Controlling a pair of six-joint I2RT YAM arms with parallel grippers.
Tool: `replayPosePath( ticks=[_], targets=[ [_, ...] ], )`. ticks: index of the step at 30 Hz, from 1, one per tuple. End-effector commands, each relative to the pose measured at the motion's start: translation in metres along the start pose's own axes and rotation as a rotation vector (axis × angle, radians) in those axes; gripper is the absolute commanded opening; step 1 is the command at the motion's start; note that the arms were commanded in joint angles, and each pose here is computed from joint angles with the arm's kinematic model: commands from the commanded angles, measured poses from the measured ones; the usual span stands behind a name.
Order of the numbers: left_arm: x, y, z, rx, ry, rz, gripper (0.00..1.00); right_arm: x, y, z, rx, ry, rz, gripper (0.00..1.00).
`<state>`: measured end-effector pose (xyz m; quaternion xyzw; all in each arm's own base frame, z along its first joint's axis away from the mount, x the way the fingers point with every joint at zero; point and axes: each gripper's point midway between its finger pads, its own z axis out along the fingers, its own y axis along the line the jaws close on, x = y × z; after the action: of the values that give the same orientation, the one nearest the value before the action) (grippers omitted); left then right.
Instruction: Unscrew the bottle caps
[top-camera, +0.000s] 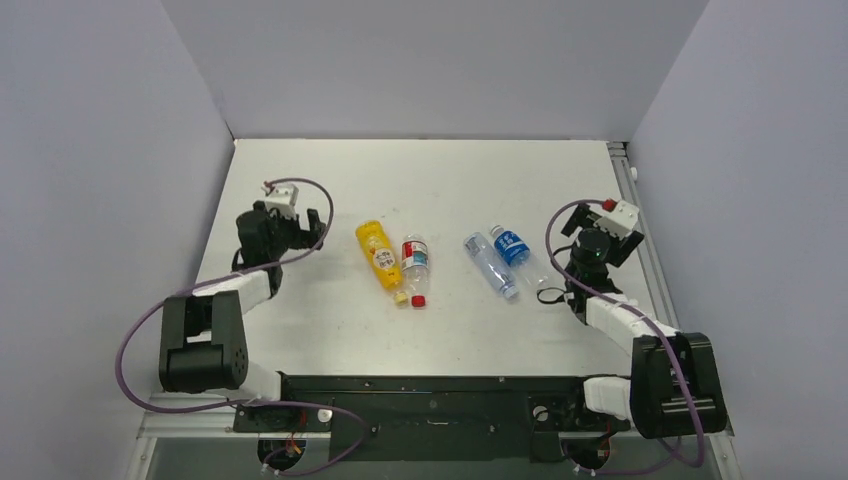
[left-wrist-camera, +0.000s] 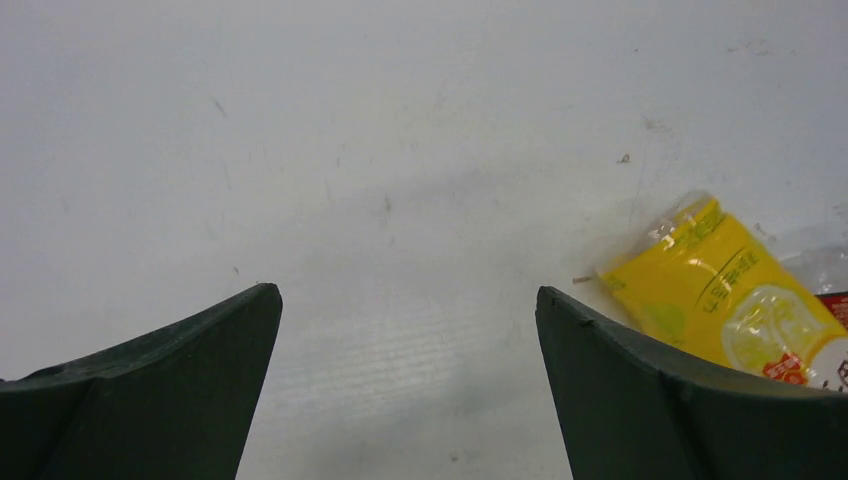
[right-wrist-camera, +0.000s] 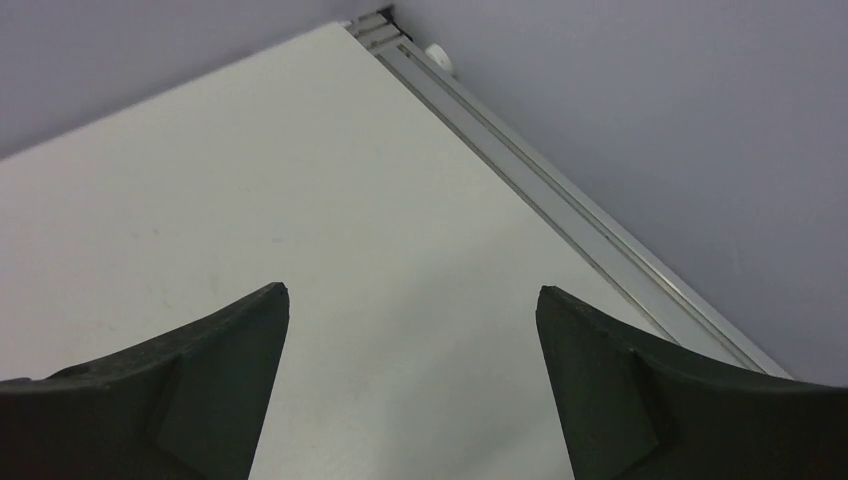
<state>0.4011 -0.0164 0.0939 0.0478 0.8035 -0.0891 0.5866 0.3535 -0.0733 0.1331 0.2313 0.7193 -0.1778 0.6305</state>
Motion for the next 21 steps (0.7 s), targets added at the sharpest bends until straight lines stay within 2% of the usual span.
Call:
replayPosePath(
  ticks=[1, 4, 5, 6, 7, 10, 12, 13, 16, 21],
  targets=[
    [-0.031, -0.020, 0.005, 0.203, 0.176, 0.128, 0.97, -0.040, 0.026, 0.002, -0.070, 0.068, 0.131, 0.88],
    [-0.042, -0.034, -0.015, 0.298, 0.233, 0.199, 0.97, -0.066, 0.053, -0.008, -0.187, 0.089, 0.284, 0.88],
    [-0.058, -0.035, -0.016, 0.322, 0.210, 0.273, 0.97, -0.080, 0.064, -0.009, -0.237, 0.090, 0.297, 0.88],
    [-0.053, -0.043, -0.027, 0.372, 0.255, 0.275, 0.97, -0.075, 0.067, -0.011, -0.254, 0.124, 0.266, 0.88],
    [-0.072, -0.045, -0.028, 0.400, 0.224, 0.357, 0.97, -0.084, 0.080, -0.015, -0.314, 0.130, 0.261, 0.88],
    [-0.087, -0.069, -0.051, 0.576, 0.248, 0.476, 0.97, -0.085, 0.096, -0.028, -0.404, 0.171, 0.189, 0.88],
    [-0.089, -0.086, -0.062, 0.714, 0.214, 0.658, 0.97, -0.083, 0.110, -0.042, -0.446, 0.203, 0.120, 0.88],
    [-0.083, -0.102, -0.071, 0.786, 0.222, 0.699, 0.97, -0.090, 0.113, -0.045, -0.446, 0.189, 0.105, 0.88],
    [-0.075, -0.130, -0.078, 0.923, 0.155, 0.989, 0.97, -0.083, 0.125, -0.069, -0.480, 0.215, 0.009, 0.88],
    [-0.045, -0.185, -0.081, 1.136, 0.105, 1.279, 0.97, -0.092, 0.131, -0.098, -0.539, 0.203, 0.022, 0.88]
  ],
)
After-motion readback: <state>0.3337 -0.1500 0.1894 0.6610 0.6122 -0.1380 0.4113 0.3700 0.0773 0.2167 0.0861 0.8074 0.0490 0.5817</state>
